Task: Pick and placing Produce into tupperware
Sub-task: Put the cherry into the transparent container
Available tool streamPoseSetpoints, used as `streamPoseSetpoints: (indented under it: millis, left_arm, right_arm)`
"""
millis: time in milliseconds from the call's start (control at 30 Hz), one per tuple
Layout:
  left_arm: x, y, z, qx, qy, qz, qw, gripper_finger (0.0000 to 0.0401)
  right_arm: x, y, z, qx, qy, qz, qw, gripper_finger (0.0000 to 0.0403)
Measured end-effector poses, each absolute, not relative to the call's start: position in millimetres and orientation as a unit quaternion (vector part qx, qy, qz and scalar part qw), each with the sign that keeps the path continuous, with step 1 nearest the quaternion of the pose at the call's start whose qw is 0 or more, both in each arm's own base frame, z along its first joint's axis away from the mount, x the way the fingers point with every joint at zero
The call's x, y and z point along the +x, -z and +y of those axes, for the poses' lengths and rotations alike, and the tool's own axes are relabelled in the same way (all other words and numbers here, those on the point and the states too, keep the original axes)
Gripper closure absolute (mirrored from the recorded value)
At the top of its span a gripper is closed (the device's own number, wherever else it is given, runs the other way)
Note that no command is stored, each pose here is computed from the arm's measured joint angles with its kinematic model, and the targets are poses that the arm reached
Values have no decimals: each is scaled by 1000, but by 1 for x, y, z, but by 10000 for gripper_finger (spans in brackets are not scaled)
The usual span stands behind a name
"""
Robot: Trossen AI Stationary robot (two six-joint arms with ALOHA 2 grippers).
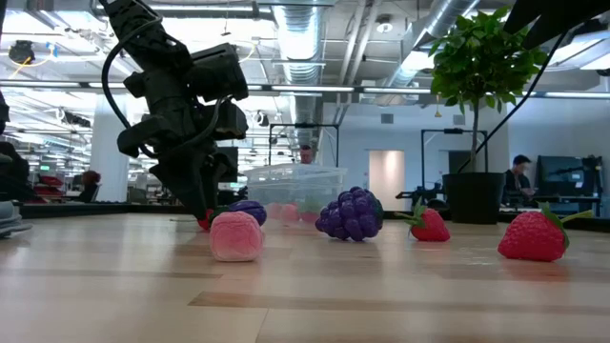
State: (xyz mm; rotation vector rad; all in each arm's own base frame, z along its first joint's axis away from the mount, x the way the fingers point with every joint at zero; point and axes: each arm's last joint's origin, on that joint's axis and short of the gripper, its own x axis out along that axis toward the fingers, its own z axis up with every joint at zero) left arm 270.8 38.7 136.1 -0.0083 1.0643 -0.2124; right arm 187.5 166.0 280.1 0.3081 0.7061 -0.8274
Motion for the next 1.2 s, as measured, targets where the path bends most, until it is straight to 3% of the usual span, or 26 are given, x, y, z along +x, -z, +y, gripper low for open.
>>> streamPoseSetpoints:
  millis: [633,1200]
  left_arm:
    - [271,-142,40,-2,92,533,841,298]
    - [292,-192,60,30,79,542,836,298]
  right_arm:
    - [188,-280,166,145,392,335,845,163]
    - [187,-280,166,144,392,335,845,163]
